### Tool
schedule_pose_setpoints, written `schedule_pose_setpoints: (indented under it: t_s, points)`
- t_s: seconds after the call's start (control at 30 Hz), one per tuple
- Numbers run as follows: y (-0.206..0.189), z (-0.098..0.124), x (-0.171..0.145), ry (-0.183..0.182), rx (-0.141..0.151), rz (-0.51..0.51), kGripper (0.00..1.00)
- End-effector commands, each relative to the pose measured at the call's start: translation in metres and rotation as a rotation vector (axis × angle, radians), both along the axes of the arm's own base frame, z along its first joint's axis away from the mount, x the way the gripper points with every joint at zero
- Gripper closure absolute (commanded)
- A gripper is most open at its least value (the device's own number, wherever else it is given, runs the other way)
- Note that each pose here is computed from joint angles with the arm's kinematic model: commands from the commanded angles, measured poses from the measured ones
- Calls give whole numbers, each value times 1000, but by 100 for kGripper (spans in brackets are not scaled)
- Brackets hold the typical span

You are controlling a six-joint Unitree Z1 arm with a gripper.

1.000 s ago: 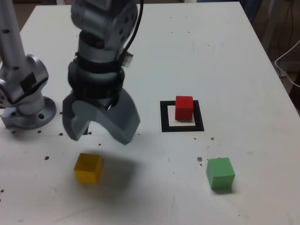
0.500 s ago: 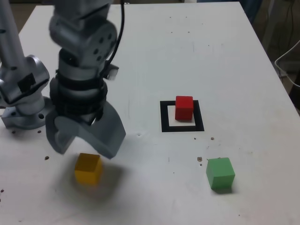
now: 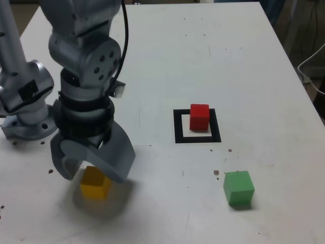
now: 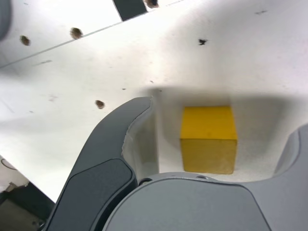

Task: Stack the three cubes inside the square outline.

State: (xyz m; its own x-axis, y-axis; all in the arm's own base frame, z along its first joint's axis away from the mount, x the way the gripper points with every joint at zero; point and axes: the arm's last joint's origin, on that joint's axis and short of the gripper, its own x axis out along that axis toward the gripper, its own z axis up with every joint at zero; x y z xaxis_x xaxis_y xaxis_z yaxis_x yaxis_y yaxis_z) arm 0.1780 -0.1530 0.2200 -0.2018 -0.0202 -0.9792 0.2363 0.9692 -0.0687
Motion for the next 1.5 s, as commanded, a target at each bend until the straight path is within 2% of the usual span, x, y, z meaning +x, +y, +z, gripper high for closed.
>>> schedule_pose_setpoints:
  t_s: [0.0,0.1,0.23,0.43,0.57,1.07,1.3,1.47]
  points:
    - [-2,-3,1,3,-7,2,12]
    - [-4,-7,3,12,-12,6,15]
    - [-6,-11,4,28,-5,16,20]
    - [-6,-12,6,15,17,59,46]
    - [-8,-12,8,-4,11,71,58]
    - [-10,-12,10,-13,-11,72,84]
    - [-11,-8,12,-30,-2,71,91]
    - [-9,0,20,-73,21,81,94]
